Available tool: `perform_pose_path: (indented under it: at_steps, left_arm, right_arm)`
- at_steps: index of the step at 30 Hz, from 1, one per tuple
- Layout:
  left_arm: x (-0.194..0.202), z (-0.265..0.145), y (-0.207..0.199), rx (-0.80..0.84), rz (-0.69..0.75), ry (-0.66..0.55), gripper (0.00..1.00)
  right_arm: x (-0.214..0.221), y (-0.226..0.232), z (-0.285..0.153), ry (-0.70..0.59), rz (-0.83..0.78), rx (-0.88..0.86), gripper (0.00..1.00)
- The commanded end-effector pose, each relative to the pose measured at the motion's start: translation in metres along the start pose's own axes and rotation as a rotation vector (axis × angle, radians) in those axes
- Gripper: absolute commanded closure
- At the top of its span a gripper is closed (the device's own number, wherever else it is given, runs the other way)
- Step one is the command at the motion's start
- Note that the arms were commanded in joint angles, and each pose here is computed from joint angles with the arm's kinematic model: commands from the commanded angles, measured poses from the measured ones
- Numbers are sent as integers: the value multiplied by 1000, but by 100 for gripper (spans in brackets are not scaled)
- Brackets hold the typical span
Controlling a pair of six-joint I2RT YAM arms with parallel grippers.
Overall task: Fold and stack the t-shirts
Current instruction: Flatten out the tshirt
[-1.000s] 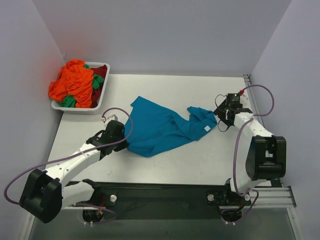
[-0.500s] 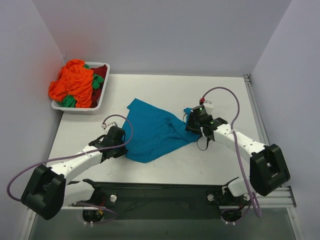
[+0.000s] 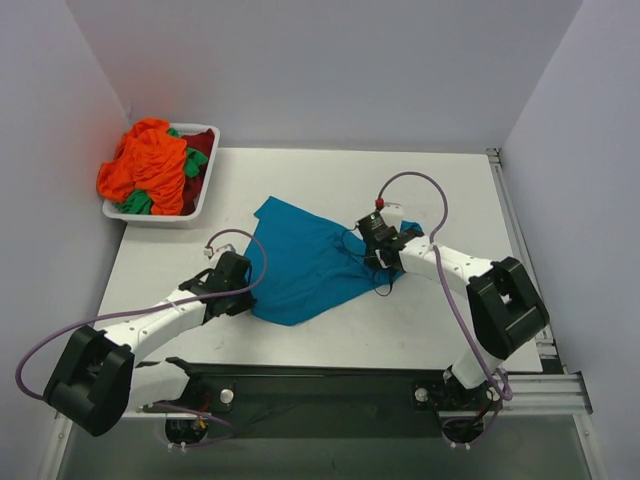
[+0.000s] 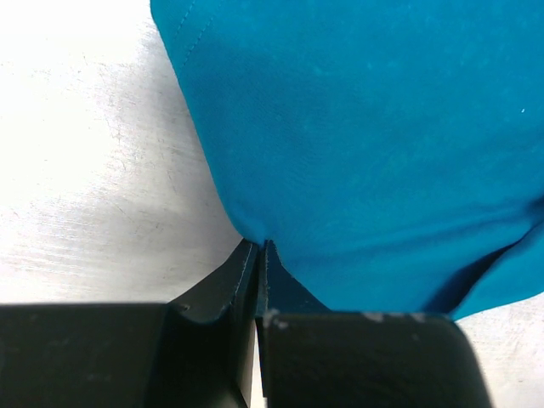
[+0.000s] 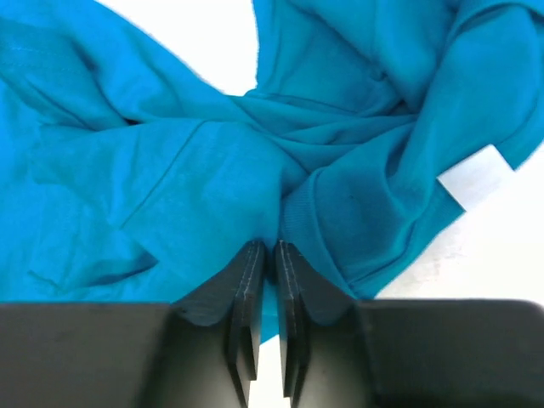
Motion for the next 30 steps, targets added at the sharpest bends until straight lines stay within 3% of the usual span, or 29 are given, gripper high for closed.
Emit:
perform_pose_path:
  at_steps: [1, 3, 8, 12, 19, 22, 24, 29, 30]
  left_arm:
    - [-14, -2, -10, 33, -17, -44, 90]
    - [-16, -3, -10, 32, -19, -46, 90]
    - [-21, -5, -9, 30, -21, -55, 90]
    - [-24, -6, -9, 34, -33, -56, 90]
    - [-28, -9, -8, 45, -48, -60, 90]
    - [-28, -10, -7, 42, -43, -54, 90]
    - [-31, -13, -10, 50, -38, -58, 84]
    - [-53, -29, 3, -46, -30, -147, 36]
    - [-62, -35, 3, -67, -40, -174, 32]
  right_arm:
    - [-13, -17, -20, -53, 11, 69, 92]
    - [-8, -30, -28, -54, 8, 98, 98]
    - [-7, -73, -68, -115, 123, 93, 99]
    - [29, -106, -83, -74, 237, 57, 98]
    - [52, -140, -116, -148, 424, 39, 89]
    - [58, -146, -118, -144, 466, 46, 78]
    - [64, -144, -117, -116, 472, 29, 73]
    - [67, -134, -116, -85, 441, -31, 65]
    - [64, -129, -116, -84, 436, -56, 64]
Point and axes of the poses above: each gripper's point midway between its finger pads, its own z axis out along the fingers, its own y axis along the line the jaws close on, x = y × z, the point moved 2 cm from there along -z, back along the fingers, and after that the axes turned 2 degrees about -z, right-handed, at the moved point
